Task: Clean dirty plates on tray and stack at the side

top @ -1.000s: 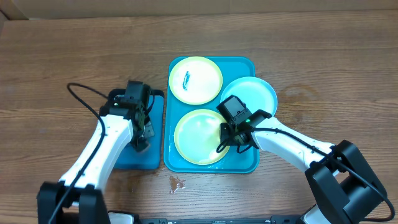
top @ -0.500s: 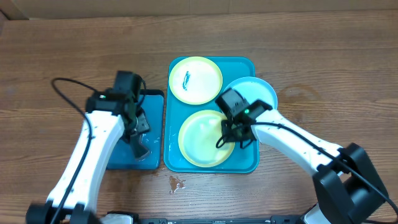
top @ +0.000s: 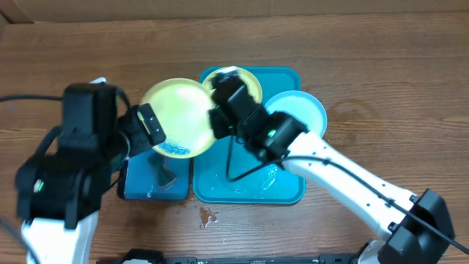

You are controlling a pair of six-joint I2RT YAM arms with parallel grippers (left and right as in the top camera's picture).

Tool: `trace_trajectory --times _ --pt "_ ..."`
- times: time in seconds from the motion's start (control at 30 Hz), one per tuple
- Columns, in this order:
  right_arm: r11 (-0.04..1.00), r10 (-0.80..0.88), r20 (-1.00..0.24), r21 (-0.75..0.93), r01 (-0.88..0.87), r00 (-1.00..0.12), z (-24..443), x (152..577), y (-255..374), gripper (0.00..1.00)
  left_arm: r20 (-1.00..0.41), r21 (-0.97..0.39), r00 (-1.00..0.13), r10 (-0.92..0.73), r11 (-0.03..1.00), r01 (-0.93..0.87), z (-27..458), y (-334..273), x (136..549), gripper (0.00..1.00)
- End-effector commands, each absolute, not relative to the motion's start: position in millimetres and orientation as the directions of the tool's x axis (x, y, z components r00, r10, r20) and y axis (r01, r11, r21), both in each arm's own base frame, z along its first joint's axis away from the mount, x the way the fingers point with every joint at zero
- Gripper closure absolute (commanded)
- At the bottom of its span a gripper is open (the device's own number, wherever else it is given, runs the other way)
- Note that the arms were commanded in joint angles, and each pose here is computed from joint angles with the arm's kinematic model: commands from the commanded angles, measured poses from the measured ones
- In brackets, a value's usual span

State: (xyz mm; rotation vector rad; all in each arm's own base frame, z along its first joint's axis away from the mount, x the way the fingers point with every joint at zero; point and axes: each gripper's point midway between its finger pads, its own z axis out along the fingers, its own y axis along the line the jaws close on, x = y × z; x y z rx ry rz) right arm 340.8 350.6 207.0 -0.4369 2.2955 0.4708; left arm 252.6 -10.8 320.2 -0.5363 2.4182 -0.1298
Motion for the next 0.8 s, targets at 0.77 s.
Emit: trace_trajectory --times 0.77 --pt "0.914 -0.389 -0.901 -0.351 -0.204 -0.190 267.6 281.0 392.2 0.96 -0.650 -0.271 -0.659 -0.379 0.926 -0.264 352.4 -12.9 220.8 0.00"
